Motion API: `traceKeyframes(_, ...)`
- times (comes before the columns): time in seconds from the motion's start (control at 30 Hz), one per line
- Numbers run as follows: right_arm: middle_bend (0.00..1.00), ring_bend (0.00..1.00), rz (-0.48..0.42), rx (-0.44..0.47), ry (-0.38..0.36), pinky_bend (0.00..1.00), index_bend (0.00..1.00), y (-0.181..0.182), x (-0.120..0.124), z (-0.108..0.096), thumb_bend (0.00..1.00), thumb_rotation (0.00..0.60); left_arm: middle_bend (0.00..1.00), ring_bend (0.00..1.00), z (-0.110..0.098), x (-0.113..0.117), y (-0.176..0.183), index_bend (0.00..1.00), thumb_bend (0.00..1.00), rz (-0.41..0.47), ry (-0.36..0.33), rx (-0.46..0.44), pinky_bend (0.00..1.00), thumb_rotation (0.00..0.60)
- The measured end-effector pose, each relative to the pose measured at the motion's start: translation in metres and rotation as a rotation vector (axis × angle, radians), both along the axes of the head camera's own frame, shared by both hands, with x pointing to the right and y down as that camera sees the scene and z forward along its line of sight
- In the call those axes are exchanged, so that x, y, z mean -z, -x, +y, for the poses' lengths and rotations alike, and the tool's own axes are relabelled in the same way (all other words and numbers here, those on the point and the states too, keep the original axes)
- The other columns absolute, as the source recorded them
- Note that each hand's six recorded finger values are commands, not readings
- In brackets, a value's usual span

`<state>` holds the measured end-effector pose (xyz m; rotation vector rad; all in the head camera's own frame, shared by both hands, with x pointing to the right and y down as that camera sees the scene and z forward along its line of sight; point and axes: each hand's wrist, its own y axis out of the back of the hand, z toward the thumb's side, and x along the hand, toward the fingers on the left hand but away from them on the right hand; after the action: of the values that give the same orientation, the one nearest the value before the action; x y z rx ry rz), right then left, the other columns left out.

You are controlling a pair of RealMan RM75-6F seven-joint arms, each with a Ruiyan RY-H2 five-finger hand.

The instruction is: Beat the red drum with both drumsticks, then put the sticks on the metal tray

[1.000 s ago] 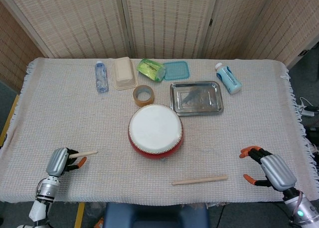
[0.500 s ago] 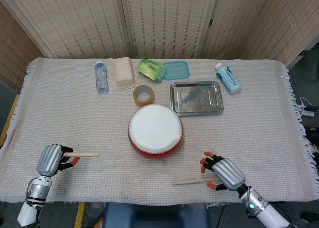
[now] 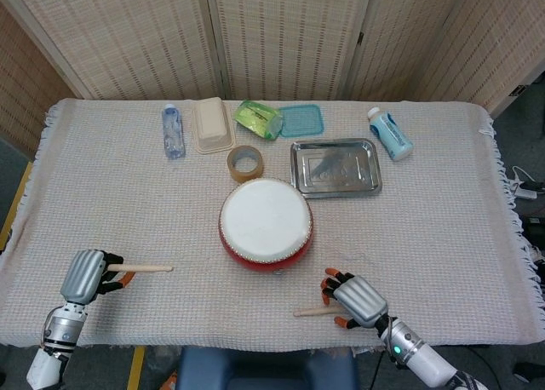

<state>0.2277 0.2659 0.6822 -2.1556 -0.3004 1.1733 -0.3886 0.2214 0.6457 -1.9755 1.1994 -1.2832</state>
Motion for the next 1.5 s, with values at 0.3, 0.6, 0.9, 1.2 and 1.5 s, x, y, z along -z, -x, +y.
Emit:
traceKeyframes(0.3,0.27,0.11,0.005,0.027,0.004,0.33,0.53,0.015,-0.011,0.001,0.31,0.600,1.00,1.00,0.002,-0.003,0.003,1.00,0.35,0.002,0.008,0.006,1.00,0.600)
traceKeyframes(0.6,0.27,0.11,0.021,0.070,-0.020,0.33,0.53,0.019,-0.012,0.003,0.33,0.600,1.00,1.00,0.003,-0.003,0.008,1.00,0.35,0.000,0.016,0.013,1.00,0.600)
traceKeyframes(0.9,0.27,0.11,0.069,0.176,-0.153,0.31,0.50,0.019,-0.010,0.009,0.33,0.600,1.00,1.00,0.006,-0.003,0.009,1.00,0.34,0.019,0.024,0.016,1.00,0.600)
traceKeyframes(1.2,0.27,0.11,0.082,0.207,-0.205,0.28,0.50,0.018,-0.013,0.020,0.33,0.600,1.00,1.00,0.008,-0.001,0.009,1.00,0.34,0.051,0.032,0.022,1.00,0.600)
traceKeyframes(1.5,0.31,0.19,0.019,0.116,-0.218,0.30,0.77,0.019,-0.005,0.010,0.34,0.600,1.00,1.00,0.009,0.001,0.013,1.00,0.33,0.060,0.030,0.030,1.00,0.600)
